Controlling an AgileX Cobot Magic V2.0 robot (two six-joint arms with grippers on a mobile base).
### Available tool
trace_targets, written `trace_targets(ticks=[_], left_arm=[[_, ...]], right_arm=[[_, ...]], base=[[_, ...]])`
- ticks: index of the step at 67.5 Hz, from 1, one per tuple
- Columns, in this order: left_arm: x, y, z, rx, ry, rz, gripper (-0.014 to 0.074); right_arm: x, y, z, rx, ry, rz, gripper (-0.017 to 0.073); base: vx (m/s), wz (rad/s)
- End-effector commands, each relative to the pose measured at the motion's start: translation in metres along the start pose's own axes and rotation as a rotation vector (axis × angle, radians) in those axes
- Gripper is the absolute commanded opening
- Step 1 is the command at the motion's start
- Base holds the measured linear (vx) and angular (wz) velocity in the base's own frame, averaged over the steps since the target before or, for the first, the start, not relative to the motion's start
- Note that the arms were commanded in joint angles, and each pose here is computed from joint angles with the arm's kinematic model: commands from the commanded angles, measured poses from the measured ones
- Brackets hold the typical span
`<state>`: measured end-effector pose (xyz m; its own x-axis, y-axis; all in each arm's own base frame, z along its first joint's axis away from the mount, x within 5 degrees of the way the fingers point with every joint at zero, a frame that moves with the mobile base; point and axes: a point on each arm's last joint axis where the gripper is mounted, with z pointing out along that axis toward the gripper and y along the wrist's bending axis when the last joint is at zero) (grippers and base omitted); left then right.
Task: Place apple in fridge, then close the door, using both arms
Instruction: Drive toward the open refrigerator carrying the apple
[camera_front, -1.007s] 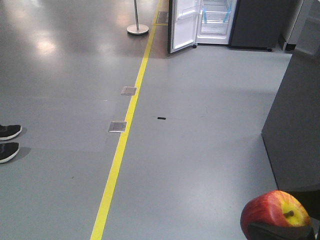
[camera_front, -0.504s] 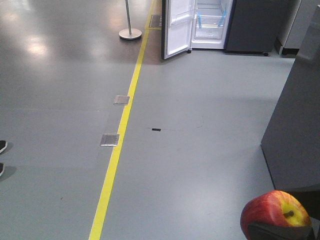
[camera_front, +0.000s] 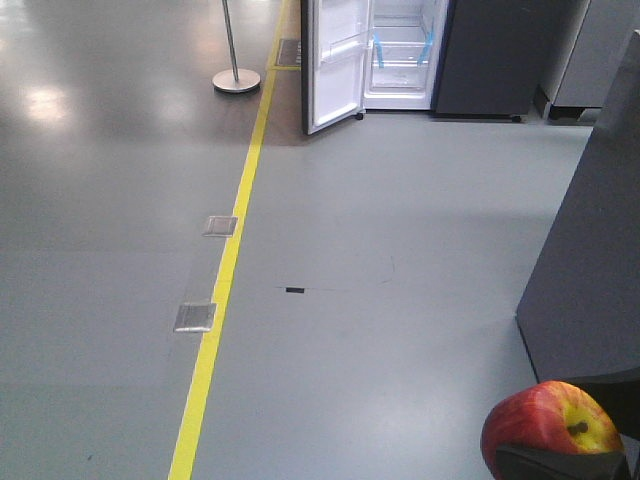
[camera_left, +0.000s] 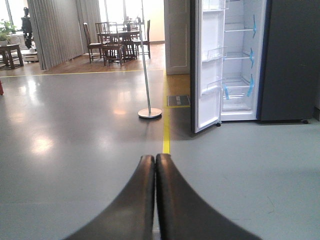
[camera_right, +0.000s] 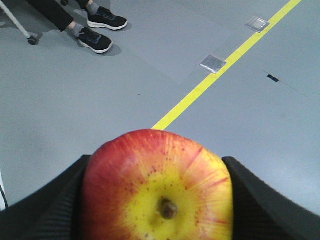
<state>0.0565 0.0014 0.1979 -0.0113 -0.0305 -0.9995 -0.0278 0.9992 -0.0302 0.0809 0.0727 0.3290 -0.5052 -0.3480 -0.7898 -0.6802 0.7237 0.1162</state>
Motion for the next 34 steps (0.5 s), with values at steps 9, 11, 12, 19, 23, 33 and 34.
trace_targets(ticks=[9, 11, 12, 19, 23, 33, 34], left_arm=[[-0.0038, -0.0002, -0.0008, 0.006, -0.08, -0.017, -0.0006], [-0.0038, -0.0002, -0.0008, 0.006, -0.08, -0.017, -0.0006], [-0.0038, -0.0002, -0.0008, 0.006, -0.08, -0.017, -0.0006], [-0.0038, -0.0002, -0.0008, 0.006, -0.08, -0.017, -0.0006], [-0.0038, -0.0002, -0.0008, 0.006, -0.08, -0.017, -0.0006], [-0.0038, -0.0002, -0.0008, 0.006, -0.08, -0.017, -0.0006], [-0.0038, -0.0002, -0.0008, 0.006, -0.08, -0.017, -0.0006]], right_arm=[[-0.0122, 0.0008, -0.0055, 0.005, -0.091, -0.004, 0.0363], [-0.0122, 0.0008, -0.0055, 0.005, -0.091, -0.004, 0.0363], [-0.0122, 0.0008, -0.0055, 0.005, -0.091, -0.004, 0.0363], [-0.0122, 0.0008, -0.0055, 0.005, -0.091, -0.004, 0.0363], [-0.0122, 0.0008, -0.0055, 0.005, -0.091, -0.004, 0.0363], [-0.0122, 0.0008, -0.0055, 0.005, -0.091, -0.004, 0.0363], [-0.0122, 0.0008, -0.0055, 0.005, -0.091, -0.004, 0.0363]], base=[[0.29, -0.07], [0.29, -0.06], [0.29, -0.06], [0.3, -0.04], [0.3, -0.03], [0.3, -0.01], [0.3, 0.0]])
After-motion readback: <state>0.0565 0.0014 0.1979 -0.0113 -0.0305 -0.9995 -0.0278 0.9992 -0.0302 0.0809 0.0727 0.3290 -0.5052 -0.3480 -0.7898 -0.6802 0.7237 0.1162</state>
